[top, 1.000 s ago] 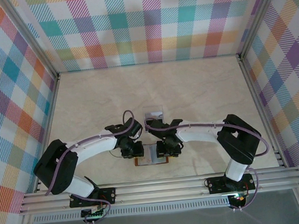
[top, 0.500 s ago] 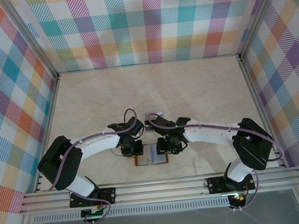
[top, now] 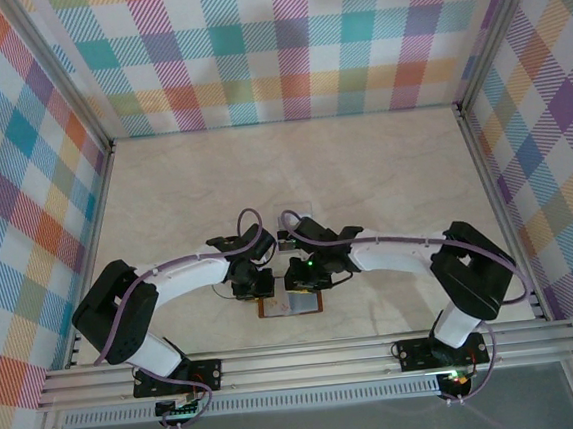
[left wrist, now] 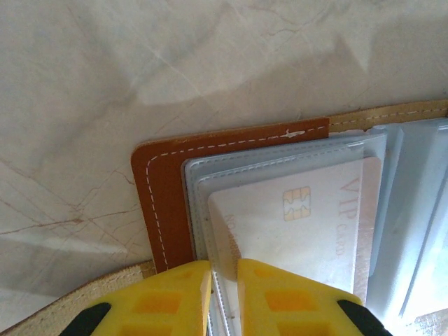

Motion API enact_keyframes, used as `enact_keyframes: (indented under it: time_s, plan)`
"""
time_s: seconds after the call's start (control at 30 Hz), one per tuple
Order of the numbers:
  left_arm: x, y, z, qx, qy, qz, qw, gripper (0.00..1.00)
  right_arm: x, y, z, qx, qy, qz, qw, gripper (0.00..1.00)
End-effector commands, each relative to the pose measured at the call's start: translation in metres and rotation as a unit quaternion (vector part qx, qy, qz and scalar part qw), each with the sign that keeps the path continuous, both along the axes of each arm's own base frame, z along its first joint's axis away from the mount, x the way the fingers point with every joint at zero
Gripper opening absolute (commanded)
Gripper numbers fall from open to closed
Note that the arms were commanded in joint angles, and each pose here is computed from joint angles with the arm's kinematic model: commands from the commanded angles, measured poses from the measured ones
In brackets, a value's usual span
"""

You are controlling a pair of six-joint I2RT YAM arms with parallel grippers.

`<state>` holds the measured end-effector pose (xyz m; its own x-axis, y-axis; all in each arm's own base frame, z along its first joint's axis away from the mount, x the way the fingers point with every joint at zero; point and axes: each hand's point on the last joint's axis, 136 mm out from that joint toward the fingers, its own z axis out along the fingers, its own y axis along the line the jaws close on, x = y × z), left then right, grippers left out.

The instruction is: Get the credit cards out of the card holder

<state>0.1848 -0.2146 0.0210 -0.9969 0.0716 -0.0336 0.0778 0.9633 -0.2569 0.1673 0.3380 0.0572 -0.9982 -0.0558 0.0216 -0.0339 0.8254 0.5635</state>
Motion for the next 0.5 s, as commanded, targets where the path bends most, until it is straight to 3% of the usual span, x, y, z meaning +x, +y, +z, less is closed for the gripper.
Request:
enact_keyframes:
  time_s: [0.0, 0.47]
  plan:
    - [-0.012, 0.008, -0.013, 0.018, 0.016, -0.002, 1.000, 0.18, 0.001, 0.013, -0.002, 0.029, 0.009, 0.013, 0.999, 0.21]
    - [-0.015, 0.011, -0.010, 0.017, 0.014, -0.002, 1.000, 0.18, 0.001, 0.020, -0.022, 0.028, 0.028, 0.015, 0.999, 0.19]
